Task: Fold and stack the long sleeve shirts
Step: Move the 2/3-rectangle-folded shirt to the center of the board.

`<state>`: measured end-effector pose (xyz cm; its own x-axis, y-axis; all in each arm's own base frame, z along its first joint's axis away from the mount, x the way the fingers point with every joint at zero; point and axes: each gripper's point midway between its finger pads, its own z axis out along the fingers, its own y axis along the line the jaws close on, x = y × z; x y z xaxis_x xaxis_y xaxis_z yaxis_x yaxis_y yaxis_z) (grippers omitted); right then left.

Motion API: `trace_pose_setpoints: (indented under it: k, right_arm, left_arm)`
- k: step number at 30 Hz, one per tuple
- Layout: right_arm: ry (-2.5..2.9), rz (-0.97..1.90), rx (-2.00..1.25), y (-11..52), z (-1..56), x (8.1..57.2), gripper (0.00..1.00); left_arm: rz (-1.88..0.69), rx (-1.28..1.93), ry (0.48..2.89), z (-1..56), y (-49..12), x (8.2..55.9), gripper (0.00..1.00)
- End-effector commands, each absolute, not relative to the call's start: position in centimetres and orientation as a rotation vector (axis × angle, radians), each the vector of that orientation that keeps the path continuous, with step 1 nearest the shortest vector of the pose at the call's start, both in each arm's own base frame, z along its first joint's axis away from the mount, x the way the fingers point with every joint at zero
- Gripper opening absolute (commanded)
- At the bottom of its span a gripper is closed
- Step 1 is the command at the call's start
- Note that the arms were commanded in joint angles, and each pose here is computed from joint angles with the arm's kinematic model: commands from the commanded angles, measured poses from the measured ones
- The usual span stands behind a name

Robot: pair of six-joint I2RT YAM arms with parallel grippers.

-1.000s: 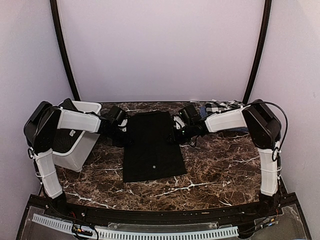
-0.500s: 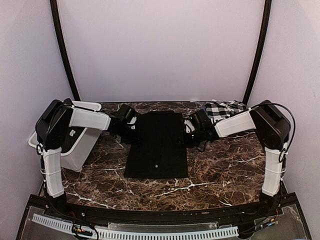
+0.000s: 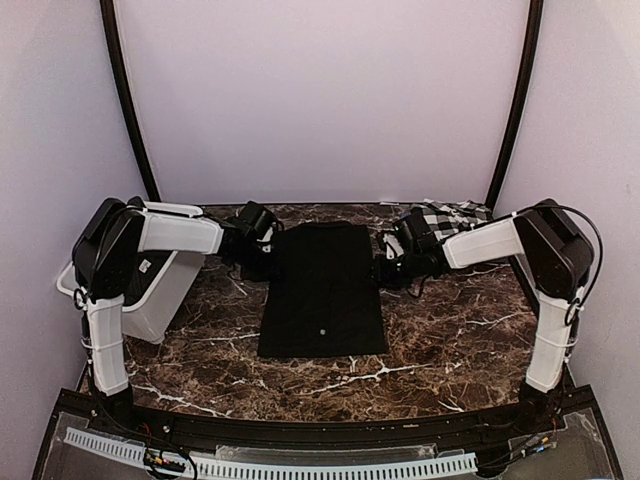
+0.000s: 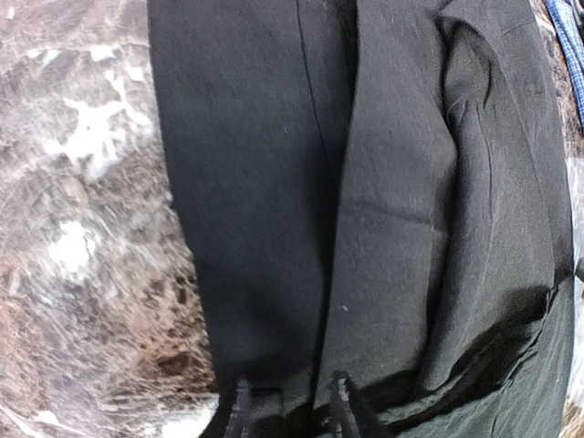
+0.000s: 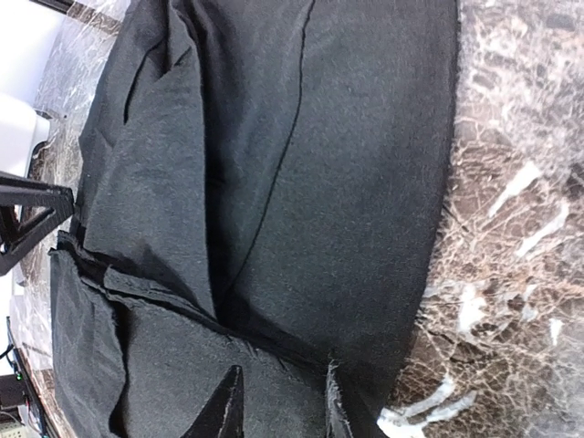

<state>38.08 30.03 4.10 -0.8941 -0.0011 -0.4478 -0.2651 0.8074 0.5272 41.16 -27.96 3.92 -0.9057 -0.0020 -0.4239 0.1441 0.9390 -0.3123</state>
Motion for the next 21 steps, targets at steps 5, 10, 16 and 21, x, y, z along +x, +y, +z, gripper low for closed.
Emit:
trace_pose_setpoints:
  k: [5, 10, 16, 21]
  right_arm:
    - [2.503, 0.826, -0.244, 29.3, 8.6, 37.3, 0.29]
    - [2.584, 0.807, -0.327, 28.6, 8.0, 31.7, 0.29]
    - [2.653, 0.880, -0.352, 28.8, 7.7, 25.8, 0.29]
    - [2.730, 0.889, -0.359, 29.1, 6.5, 22.1, 0.29]
  left_arm:
    - [-0.482, 0.094, 2.616, 8.6, -26.4, 40.6, 0.38]
    - [-0.659, 0.117, 2.669, 9.3, -26.2, 35.6, 0.39]
    - [-0.842, 0.111, 2.767, 7.4, -25.9, 29.6, 0.37]
    - [-0.865, 0.105, 2.879, 5.4, -25.4, 25.1, 0.35]
